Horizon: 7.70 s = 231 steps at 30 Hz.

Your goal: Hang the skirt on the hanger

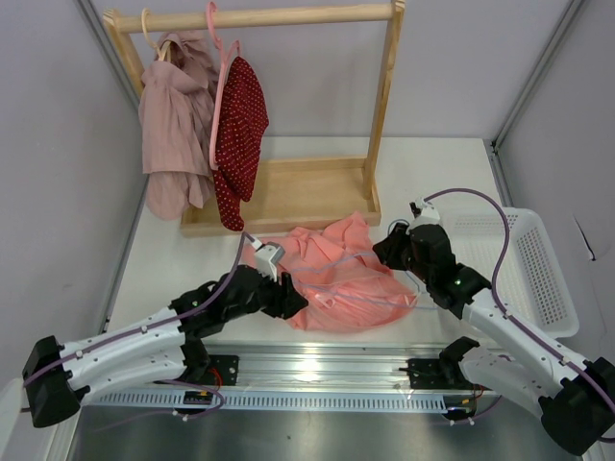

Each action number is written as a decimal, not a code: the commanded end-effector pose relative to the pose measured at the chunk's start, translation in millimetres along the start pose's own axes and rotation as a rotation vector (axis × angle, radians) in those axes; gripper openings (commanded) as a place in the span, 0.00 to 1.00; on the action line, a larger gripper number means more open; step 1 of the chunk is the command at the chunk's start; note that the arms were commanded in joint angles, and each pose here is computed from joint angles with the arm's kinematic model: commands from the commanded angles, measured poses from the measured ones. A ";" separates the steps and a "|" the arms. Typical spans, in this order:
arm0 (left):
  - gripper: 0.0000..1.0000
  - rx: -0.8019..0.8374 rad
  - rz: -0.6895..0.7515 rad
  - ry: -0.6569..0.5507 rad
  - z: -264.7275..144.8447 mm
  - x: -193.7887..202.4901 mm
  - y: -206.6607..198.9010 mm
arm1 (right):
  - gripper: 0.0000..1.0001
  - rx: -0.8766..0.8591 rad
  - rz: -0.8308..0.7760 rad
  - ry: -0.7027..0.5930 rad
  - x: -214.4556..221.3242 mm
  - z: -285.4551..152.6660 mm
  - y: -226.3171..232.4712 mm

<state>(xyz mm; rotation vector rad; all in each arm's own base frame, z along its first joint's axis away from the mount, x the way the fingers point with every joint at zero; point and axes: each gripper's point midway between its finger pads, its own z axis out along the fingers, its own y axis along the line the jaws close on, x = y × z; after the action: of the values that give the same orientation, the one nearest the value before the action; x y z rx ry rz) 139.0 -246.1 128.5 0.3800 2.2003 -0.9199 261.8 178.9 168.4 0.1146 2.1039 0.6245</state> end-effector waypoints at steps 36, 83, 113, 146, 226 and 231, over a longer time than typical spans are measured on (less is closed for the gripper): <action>0.00 -0.467 -0.289 -0.220 -6.6 -25.6 130.2 | 0.00 -0.023 0.018 -0.060 -12.1 11.9 25.2; 0.08 -0.228 0.115 0.040 36.5 22.0 31.7 | 0.00 0.055 -0.029 -0.103 -10.1 27.5 43.8; 0.33 -0.288 0.325 -0.052 67.6 -1.1 15.2 | 0.00 0.056 -0.024 -0.146 -25.9 40.9 53.8; 0.39 -0.431 0.374 -0.118 92.6 -0.1 31.8 | 0.00 0.054 -0.007 -0.151 -29.2 39.7 55.2; 0.00 -0.436 -0.186 -0.329 15.5 -48.1 101.7 | 0.00 0.043 -0.018 -0.145 -26.6 3.6 46.0; 0.00 -0.420 -0.184 -0.328 18.0 -52.3 98.6 | 0.00 0.046 -0.022 -0.140 -22.4 3.4 42.1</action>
<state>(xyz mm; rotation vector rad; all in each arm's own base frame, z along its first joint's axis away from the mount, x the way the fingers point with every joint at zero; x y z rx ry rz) 226.3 -177.4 85.1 -0.1442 2.1163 -0.4669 272.1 213.7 199.5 0.1519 2.0004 0.5473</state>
